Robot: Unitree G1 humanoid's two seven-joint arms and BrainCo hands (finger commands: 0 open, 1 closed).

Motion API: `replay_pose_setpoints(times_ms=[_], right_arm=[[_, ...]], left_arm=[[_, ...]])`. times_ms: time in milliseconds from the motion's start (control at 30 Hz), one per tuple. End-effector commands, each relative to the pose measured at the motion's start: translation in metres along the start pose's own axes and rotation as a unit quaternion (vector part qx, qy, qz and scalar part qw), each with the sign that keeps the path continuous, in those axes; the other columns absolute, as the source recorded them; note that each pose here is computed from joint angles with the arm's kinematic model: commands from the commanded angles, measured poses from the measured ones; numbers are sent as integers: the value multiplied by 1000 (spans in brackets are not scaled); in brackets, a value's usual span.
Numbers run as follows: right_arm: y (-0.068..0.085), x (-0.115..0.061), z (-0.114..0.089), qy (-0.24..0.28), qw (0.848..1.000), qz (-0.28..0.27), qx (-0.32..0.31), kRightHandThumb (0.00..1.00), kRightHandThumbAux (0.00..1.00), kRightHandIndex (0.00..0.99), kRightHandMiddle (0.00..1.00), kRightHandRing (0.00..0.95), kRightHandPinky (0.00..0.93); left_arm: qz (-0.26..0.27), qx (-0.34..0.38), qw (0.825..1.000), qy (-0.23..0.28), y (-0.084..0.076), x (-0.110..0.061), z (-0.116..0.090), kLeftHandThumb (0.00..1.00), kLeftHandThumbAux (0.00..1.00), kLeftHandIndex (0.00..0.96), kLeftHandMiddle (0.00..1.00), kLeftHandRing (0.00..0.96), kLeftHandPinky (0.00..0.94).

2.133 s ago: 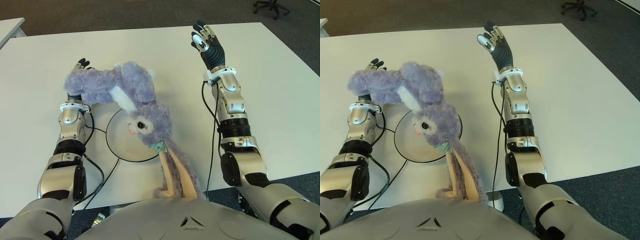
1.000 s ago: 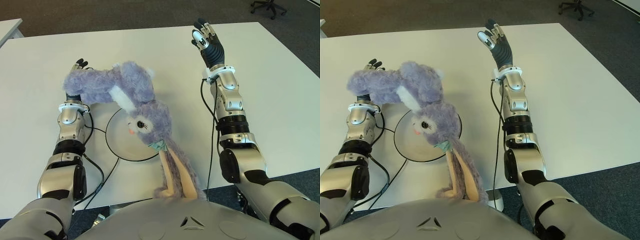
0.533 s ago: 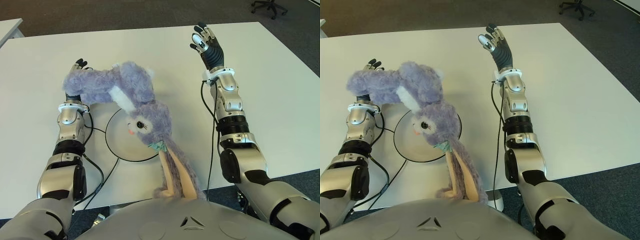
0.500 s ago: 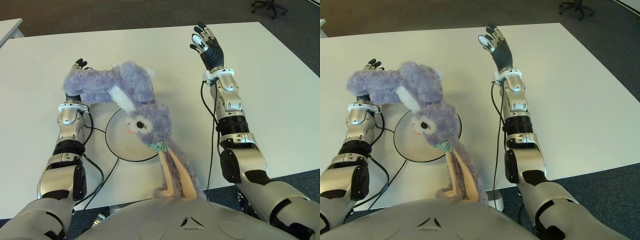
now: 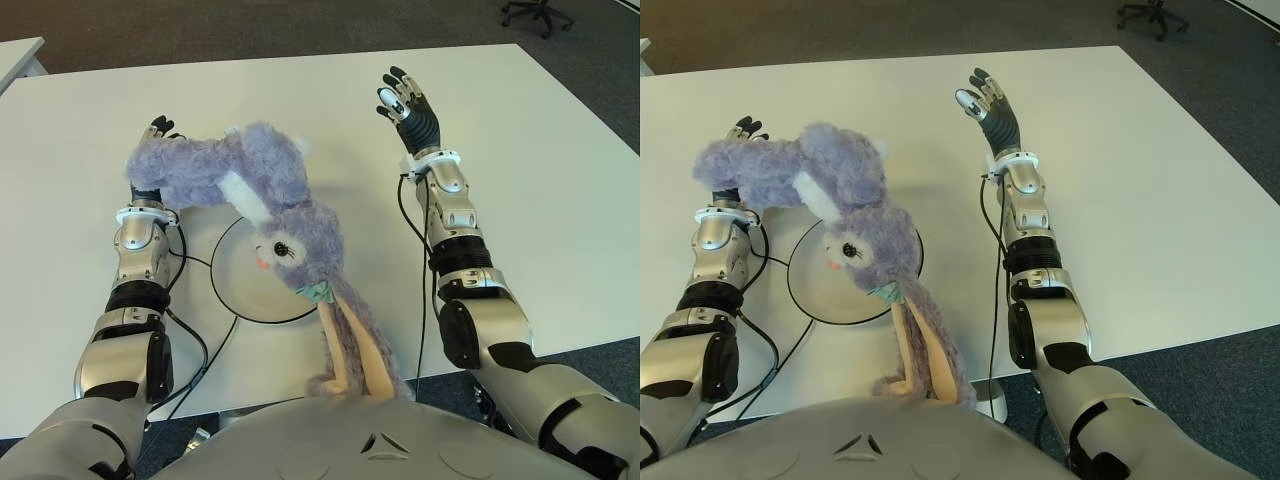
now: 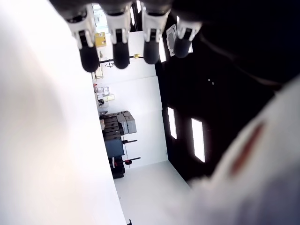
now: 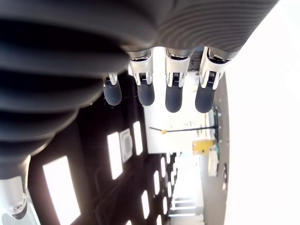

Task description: Put the doll into the plate.

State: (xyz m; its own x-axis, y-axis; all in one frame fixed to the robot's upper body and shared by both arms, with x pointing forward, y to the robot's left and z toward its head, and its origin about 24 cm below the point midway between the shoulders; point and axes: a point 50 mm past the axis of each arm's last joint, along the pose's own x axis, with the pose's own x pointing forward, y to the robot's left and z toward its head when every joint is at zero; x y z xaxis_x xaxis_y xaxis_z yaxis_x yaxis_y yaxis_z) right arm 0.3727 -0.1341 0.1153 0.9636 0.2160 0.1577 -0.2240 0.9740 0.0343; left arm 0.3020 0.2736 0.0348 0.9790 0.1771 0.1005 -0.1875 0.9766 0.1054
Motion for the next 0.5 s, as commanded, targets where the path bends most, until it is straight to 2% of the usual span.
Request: replay_pose_setpoints(times_ms=[33, 500], right_arm=[[1, -5, -14, 17, 1000, 0, 6, 60, 543, 57, 74, 81, 115], [-1, -8, -31, 38, 999, 1, 2, 49, 572, 65, 97, 111, 151]], left_arm=[[-12, -6, 997, 76, -7, -34, -41, 0, 432, 43, 92, 102, 141], [-8, -11, 997, 78, -7, -33, -41, 0, 445, 57, 96, 100, 137]])
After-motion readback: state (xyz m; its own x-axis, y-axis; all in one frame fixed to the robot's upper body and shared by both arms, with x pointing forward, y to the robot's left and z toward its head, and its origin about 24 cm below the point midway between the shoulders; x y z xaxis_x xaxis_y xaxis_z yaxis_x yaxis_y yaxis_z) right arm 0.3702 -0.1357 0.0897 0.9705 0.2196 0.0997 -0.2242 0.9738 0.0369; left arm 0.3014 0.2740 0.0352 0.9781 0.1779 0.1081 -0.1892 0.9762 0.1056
